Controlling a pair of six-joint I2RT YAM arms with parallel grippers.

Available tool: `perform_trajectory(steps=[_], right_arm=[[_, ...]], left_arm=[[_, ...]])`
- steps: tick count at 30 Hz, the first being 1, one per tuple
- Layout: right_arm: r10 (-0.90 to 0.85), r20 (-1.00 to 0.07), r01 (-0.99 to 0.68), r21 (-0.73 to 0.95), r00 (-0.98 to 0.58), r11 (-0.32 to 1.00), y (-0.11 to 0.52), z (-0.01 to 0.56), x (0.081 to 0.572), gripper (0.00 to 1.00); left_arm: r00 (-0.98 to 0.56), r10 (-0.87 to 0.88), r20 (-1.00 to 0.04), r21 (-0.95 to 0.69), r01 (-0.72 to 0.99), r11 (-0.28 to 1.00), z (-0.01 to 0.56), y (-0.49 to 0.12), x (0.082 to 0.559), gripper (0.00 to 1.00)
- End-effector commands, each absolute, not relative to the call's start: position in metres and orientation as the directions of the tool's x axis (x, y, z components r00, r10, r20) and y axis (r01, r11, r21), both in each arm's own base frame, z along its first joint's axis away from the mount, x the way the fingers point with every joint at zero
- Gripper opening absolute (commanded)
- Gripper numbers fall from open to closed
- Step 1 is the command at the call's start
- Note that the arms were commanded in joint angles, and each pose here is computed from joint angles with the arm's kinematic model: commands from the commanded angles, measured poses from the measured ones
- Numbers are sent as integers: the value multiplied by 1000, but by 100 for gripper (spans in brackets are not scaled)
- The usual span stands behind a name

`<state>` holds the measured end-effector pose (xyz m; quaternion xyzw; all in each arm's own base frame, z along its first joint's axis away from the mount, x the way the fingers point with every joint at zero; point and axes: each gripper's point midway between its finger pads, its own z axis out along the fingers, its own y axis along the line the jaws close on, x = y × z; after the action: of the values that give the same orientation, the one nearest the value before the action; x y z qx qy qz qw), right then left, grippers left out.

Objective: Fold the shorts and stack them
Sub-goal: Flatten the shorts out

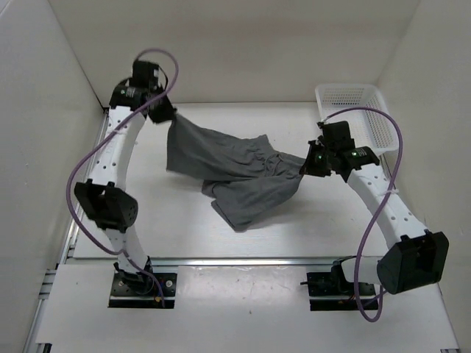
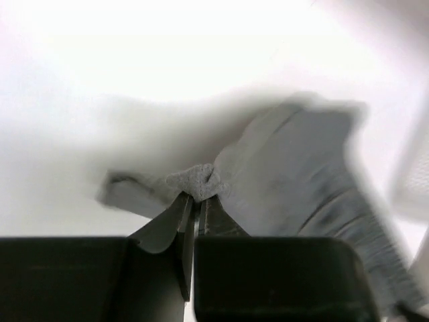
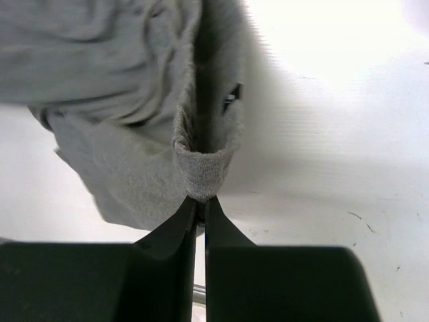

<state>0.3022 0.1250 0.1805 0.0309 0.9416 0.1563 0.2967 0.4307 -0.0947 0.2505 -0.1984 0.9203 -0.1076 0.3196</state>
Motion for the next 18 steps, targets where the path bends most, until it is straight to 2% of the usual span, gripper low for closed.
perform_trajectory(steps=[1,2,3,4,5,6,7,8,9,10,11,12,13,15,16,18], right_arm=[[87,-537,-111,326,-839,939,133,181,287,0],[84,-521,-105,322,-850,941,134,172,289,0],[67,-506,-122,332,-860,935,144,169,285,0],[54,-489,-126,328,-870,936,146,162,281,0],[55,-469,-118,331,-882,936,150,152,281,0],[47,-464,-127,337,-885,933,158,150,280,0],[36,-451,-127,326,-892,937,159,143,277,0],[34,-437,-124,327,-899,937,163,140,276,0],[40,-446,-118,321,-894,940,164,140,277,0],[29,-446,-130,321,-894,938,167,137,275,0],[35,-435,-119,322,-900,939,168,134,276,0],[36,-436,-119,323,-899,939,168,132,276,0],[35,-429,-112,312,-902,943,167,128,277,0],[33,-419,-108,309,-907,945,167,124,277,0],[41,-414,-99,312,-909,945,168,122,279,0],[43,-423,-102,315,-905,944,169,122,281,0]], left_arm=[[-737,-363,-570,-284,-238,929,260,-101,469,10],[-782,-346,-518,-237,-257,937,216,-104,494,10],[-749,-343,-567,-259,-233,937,237,-107,512,14],[-759,-350,-549,-284,-224,932,228,-109,523,27],[-775,-353,-524,-305,-217,927,215,-112,531,50],[-788,-368,-493,-325,-225,918,201,-107,537,77],[-817,-383,-431,-348,-241,906,181,-110,533,82],[-821,-393,-415,-348,-256,902,177,-110,529,84],[-802,-397,-447,-340,-258,904,194,-105,523,87],[-818,-396,-418,-305,-284,909,181,-99,511,89],[-803,-398,-443,-274,-302,913,187,-91,506,89],[-778,-394,-489,-275,-291,916,216,-85,492,89],[-802,-384,-457,-237,-306,922,204,-83,474,89],[-797,-368,-478,-228,-292,929,212,-87,454,89],[-778,-355,-519,-252,-257,933,237,-94,434,87],[-831,-339,-441,-229,-261,938,204,-101,394,80]])
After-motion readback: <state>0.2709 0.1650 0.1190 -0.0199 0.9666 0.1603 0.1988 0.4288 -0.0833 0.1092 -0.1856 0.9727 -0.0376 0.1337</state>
